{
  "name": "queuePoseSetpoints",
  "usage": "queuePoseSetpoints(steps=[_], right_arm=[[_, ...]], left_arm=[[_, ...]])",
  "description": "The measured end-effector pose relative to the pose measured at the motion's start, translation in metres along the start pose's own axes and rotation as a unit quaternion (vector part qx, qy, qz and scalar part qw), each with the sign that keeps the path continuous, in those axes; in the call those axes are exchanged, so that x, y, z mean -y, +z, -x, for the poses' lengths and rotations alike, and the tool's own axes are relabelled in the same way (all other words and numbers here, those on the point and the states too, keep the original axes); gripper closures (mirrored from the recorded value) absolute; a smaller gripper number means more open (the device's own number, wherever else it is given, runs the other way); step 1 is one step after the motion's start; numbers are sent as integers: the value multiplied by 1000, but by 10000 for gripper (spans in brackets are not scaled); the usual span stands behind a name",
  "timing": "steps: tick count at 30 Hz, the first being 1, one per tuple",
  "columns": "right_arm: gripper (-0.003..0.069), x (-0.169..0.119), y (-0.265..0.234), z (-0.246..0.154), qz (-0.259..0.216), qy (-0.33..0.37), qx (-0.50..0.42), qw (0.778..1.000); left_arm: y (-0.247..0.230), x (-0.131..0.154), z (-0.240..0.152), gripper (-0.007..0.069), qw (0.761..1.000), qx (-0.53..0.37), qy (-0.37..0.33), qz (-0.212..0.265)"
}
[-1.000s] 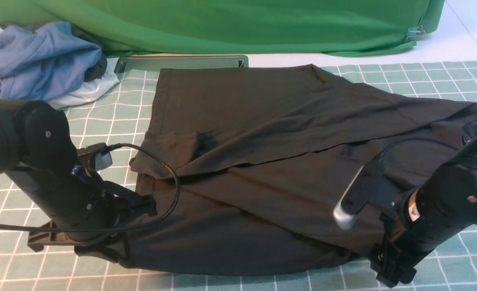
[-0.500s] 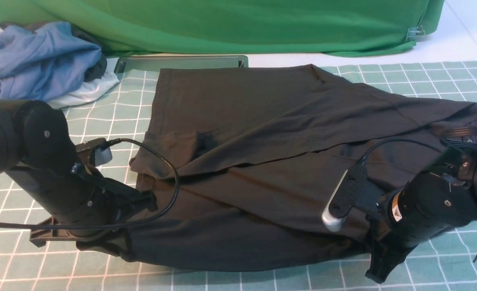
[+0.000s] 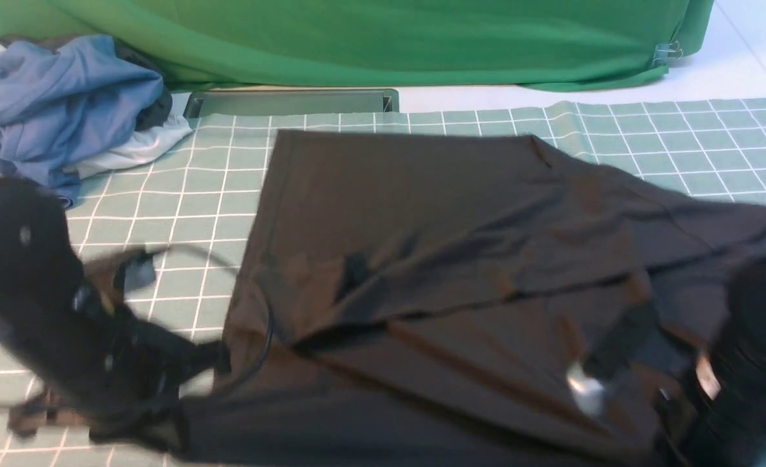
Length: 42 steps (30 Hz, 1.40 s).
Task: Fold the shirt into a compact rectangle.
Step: 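Grasp the near edge of the shirt at its hem and shoulder corners, then fold the black garment in half by bringing its near edge over to the far edge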
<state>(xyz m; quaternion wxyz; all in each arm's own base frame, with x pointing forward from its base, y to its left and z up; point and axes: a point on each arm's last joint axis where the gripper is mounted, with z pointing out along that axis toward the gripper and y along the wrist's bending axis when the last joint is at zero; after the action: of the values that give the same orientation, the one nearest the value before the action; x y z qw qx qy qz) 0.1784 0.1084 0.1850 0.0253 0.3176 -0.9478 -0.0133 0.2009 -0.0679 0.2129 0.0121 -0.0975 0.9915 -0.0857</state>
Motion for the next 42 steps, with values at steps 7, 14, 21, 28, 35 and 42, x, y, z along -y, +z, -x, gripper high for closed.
queuePoseSetpoints(steps=[7, 14, 21, 28, 35, 42], right_arm=[[577, -5, -6, -32, 1, 16, 47, 999], [577, 8, -28, -6, -58, 24, 75, 995], [577, 26, -45, 46, -87, 33, 88, 992], [577, 75, -59, 92, -102, 87, 115, 984], [577, 127, -52, 133, -114, 128, 148, 974], [577, 174, -26, 163, -130, 151, 199, 960]], left_arm=[[19, -9, -20, 596, 999, -43, -23, 1], [-17, 13, 18, 596, 996, 69, -19, -45], [-30, 31, 67, 596, 986, 146, -37, -73], [-38, 36, 126, 596, 978, 181, -58, -88], [-33, 56, 176, 596, 966, 205, -55, -147], [3, 65, 218, 596, 955, 232, -76, -166]])
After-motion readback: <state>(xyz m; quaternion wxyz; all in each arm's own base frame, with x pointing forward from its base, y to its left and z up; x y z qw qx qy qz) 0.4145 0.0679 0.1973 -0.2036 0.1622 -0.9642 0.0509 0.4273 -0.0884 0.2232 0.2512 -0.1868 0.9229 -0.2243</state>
